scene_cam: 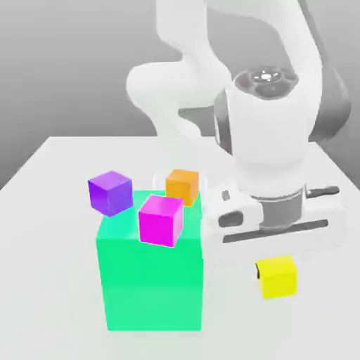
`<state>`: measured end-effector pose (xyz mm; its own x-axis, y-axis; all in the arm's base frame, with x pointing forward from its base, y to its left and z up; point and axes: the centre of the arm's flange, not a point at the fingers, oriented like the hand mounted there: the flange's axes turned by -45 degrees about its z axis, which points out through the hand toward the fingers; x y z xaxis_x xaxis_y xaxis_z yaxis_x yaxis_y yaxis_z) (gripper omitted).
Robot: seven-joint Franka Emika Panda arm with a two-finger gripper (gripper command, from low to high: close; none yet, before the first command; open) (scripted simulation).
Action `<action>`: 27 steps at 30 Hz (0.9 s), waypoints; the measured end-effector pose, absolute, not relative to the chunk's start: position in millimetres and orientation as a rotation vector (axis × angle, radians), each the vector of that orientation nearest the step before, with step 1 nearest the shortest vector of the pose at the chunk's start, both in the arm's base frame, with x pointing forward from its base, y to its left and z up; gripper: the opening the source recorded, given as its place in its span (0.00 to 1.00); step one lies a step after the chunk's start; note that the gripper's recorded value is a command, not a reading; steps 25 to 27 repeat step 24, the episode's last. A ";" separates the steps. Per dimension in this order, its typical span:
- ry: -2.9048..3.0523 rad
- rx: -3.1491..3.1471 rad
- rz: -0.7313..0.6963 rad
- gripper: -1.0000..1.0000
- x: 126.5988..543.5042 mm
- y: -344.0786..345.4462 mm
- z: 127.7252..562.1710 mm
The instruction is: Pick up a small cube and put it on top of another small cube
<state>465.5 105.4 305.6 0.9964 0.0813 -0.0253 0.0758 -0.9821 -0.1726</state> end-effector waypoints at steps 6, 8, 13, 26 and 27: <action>-0.142 -3.005 0.012 0.00 440.2 58.4 372.4; -0.071 -3.036 0.003 0.00 429.3 24.2 392.1; 0.155 -3.102 -0.007 0.00 386.0 -60.2 434.9; 0.360 -3.115 -0.001 1.00 346.3 -117.9 398.4; 0.360 -3.115 -0.001 1.00 346.3 -117.9 398.4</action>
